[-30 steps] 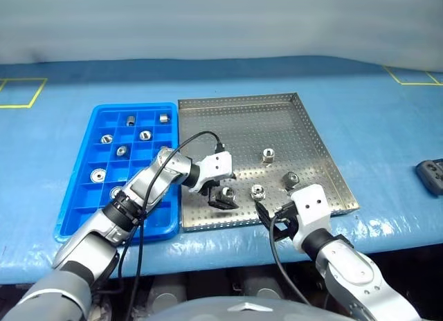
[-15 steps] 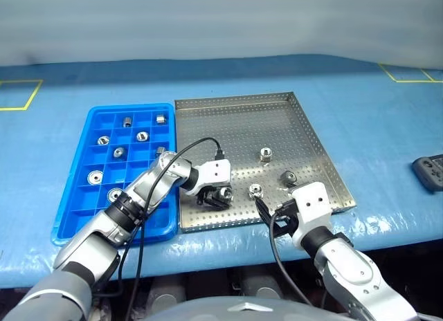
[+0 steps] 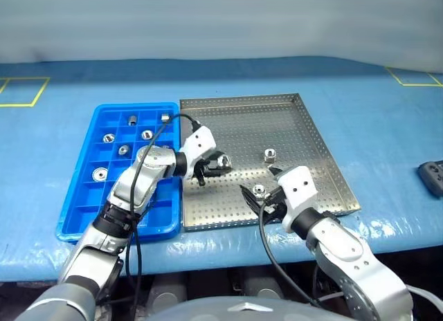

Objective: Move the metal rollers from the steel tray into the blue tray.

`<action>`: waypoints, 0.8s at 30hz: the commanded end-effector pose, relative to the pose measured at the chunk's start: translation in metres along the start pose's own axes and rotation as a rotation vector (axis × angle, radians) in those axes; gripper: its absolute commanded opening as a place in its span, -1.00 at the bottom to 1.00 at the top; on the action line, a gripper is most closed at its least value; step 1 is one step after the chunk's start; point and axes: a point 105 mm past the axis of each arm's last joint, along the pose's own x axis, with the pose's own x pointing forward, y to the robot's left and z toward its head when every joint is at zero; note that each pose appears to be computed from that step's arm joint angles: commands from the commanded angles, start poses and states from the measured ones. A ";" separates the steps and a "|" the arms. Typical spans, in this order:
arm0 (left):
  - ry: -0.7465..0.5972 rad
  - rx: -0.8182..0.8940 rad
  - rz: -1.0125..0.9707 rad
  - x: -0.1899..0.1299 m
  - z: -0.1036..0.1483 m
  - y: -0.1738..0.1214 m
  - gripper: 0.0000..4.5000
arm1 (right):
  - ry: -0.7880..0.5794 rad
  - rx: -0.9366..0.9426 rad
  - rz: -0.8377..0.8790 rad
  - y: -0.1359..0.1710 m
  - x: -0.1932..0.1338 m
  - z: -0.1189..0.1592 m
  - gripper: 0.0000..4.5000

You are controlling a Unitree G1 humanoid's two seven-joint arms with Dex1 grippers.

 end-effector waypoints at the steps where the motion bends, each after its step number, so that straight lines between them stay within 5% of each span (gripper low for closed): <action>1: -0.129 -0.005 0.228 -0.030 0.027 0.019 -0.25 | -0.058 -0.040 0.108 0.011 0.011 0.016 1.00; 8: -0.155 -0.027 0.604 -0.092 0.018 0.033 -0.25 | -0.110 -0.121 0.330 0.033 0.042 0.035 1.00; 24: 0.043 -0.149 0.897 -0.155 -0.031 0.000 -0.25 | -0.181 -0.190 0.698 0.084 0.071 0.046 1.00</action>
